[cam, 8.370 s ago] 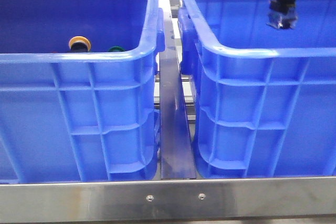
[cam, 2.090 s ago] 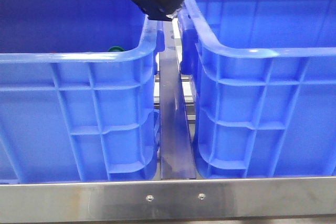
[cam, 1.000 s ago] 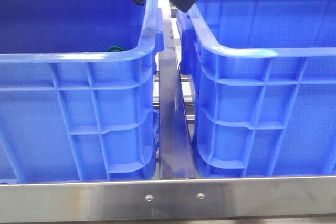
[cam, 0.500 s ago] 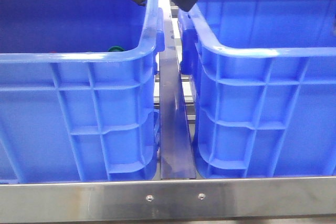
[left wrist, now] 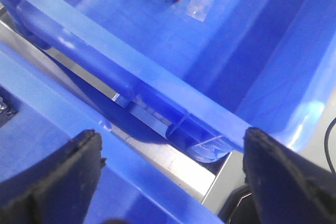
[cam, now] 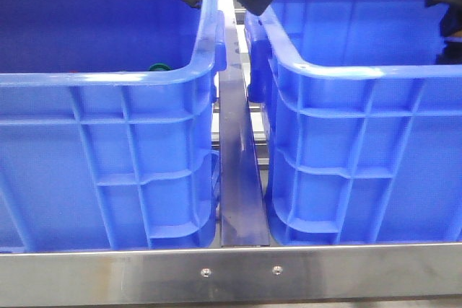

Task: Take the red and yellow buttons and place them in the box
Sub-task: 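Carry the yellow button with the right gripper into the empty bin, then open the right gripper to release the yellow button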

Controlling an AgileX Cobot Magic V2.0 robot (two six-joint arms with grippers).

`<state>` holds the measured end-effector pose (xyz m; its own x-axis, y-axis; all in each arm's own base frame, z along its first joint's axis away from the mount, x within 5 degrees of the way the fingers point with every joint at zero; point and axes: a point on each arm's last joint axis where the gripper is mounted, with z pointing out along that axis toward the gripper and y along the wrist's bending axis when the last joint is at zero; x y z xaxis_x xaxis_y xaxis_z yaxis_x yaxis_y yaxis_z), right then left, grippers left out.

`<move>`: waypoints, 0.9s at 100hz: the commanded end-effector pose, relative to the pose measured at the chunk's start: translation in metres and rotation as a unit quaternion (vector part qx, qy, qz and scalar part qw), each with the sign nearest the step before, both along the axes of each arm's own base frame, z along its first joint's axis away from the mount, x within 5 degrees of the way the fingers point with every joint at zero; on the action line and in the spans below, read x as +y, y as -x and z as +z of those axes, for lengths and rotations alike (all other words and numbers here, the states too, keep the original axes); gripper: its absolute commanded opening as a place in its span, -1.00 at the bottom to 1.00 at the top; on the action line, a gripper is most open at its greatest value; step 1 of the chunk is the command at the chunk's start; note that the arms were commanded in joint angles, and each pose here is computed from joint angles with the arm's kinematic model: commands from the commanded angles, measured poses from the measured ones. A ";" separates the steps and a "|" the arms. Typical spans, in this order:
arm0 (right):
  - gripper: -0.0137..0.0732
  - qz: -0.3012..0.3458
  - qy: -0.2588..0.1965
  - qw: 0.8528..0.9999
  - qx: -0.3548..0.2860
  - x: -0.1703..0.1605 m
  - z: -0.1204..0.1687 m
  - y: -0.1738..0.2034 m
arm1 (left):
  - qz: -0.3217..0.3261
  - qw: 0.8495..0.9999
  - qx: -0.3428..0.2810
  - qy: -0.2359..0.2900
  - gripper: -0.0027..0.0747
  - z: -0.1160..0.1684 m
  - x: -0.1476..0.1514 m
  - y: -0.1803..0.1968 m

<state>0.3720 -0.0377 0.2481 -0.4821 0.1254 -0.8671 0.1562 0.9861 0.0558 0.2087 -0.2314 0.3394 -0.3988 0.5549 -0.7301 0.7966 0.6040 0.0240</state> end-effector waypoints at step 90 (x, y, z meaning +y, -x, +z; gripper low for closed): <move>0.36 0.000 -0.002 0.998 -0.066 -0.002 0.047 0.001 | 0.002 0.998 -0.035 0.056 0.42 0.027 0.001 0.005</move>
